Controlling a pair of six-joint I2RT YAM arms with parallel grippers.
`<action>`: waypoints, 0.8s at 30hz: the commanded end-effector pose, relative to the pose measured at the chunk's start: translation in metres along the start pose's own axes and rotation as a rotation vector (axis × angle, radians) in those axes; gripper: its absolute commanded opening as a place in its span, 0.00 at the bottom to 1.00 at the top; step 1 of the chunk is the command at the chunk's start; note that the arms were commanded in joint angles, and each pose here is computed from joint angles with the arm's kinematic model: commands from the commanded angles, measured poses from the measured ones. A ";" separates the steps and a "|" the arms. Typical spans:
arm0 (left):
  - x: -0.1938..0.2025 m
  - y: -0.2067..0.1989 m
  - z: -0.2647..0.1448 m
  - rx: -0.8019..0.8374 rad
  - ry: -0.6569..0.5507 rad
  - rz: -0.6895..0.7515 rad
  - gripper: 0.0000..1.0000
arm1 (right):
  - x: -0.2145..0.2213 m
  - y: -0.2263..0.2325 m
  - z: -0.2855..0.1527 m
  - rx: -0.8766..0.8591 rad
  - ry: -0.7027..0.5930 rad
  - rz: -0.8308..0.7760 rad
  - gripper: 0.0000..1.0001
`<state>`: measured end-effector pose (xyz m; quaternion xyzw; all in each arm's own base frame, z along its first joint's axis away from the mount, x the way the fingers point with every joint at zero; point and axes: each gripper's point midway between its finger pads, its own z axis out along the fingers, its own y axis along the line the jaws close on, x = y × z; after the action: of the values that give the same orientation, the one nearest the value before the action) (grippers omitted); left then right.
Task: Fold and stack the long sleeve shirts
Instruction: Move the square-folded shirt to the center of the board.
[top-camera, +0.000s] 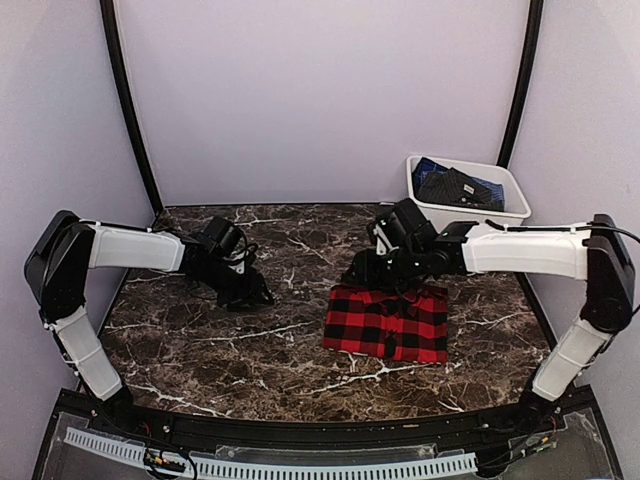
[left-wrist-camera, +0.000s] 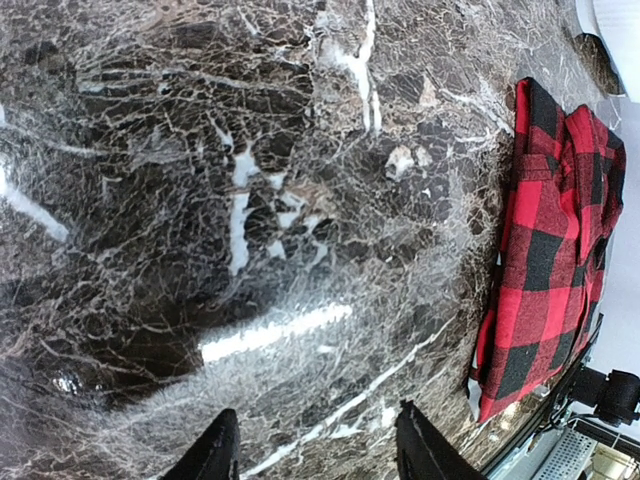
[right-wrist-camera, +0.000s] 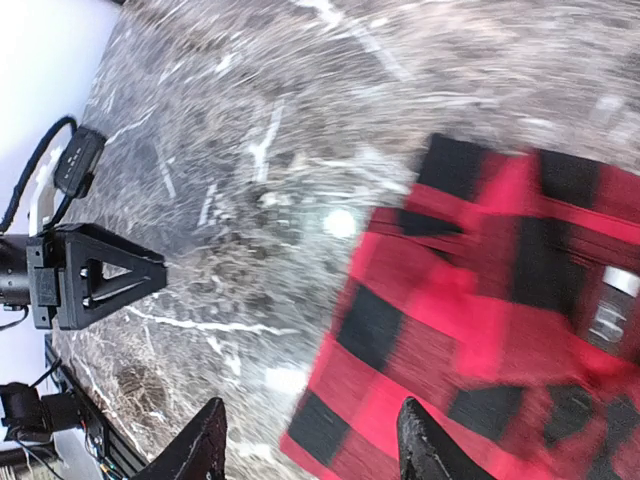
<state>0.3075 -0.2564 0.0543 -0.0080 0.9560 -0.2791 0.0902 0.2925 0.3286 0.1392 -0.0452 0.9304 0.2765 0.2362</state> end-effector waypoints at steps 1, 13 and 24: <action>-0.006 -0.012 -0.018 0.008 -0.032 0.036 0.51 | -0.006 0.049 0.039 -0.161 0.025 -0.034 0.55; -0.006 -0.010 -0.025 -0.005 -0.044 0.046 0.51 | 0.047 -0.040 0.084 0.013 0.126 0.095 0.55; -0.011 -0.015 -0.024 -0.007 -0.039 0.051 0.51 | 0.079 -0.130 0.020 0.158 0.084 0.223 0.56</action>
<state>0.3093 -0.2528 0.0693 -0.0015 0.9572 -0.2704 0.1031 0.2767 0.2770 0.0390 0.0283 0.9437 0.2744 0.1825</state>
